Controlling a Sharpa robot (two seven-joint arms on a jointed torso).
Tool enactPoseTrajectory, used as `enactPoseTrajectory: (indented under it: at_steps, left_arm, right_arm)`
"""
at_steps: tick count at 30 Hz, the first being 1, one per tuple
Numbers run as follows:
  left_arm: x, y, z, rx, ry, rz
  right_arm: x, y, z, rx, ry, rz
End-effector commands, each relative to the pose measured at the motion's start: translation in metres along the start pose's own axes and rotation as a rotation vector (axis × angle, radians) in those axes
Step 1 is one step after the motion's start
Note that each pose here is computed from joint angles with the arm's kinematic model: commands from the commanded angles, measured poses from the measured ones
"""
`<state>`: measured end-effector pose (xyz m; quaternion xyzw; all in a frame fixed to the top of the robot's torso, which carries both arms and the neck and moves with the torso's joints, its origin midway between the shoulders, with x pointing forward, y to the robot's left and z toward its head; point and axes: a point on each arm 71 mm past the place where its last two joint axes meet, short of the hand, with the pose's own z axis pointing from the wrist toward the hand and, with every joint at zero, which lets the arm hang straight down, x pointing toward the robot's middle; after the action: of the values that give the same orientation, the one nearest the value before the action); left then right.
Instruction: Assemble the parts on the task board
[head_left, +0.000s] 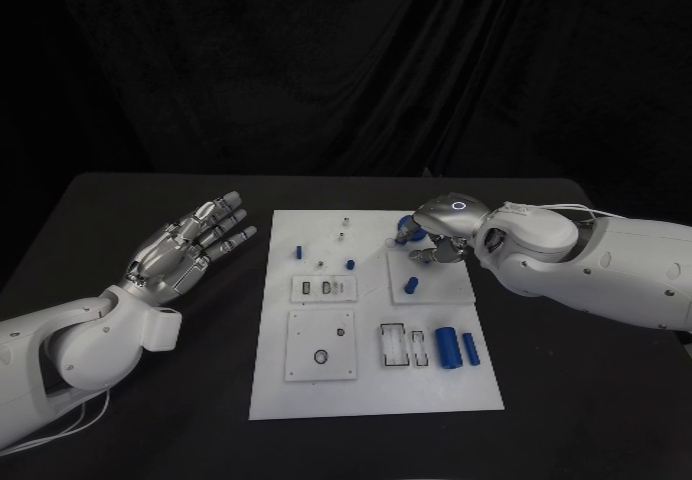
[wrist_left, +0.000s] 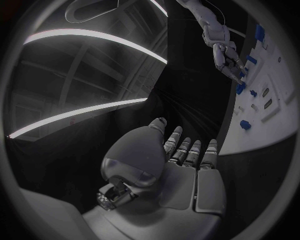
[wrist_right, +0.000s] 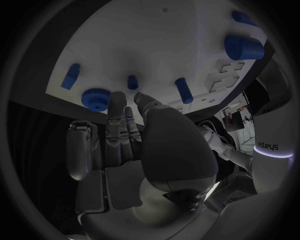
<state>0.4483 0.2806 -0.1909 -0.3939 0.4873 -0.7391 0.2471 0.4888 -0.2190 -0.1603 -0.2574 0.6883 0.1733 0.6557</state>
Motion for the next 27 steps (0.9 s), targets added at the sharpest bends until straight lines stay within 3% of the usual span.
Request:
enactPoseTrajectory:
  at_steps: [1,14,27]
  left_arm:
    - [0.0014,-0.0061,0.0001,0.096,0.01,-0.014]
    - [0.0005,-0.0053,0.0004,0.087,0.01,-0.015]
    - [0.0004,-0.0048,0.0003,0.081,0.014,-0.018]
  right_arm:
    - [0.003,0.0,0.001,0.005,0.025,-0.004]
    - [0.003,0.005,0.004,-0.013,0.012,-0.002]
    - [-0.005,0.014,0.004,-0.046,-0.086,0.013]
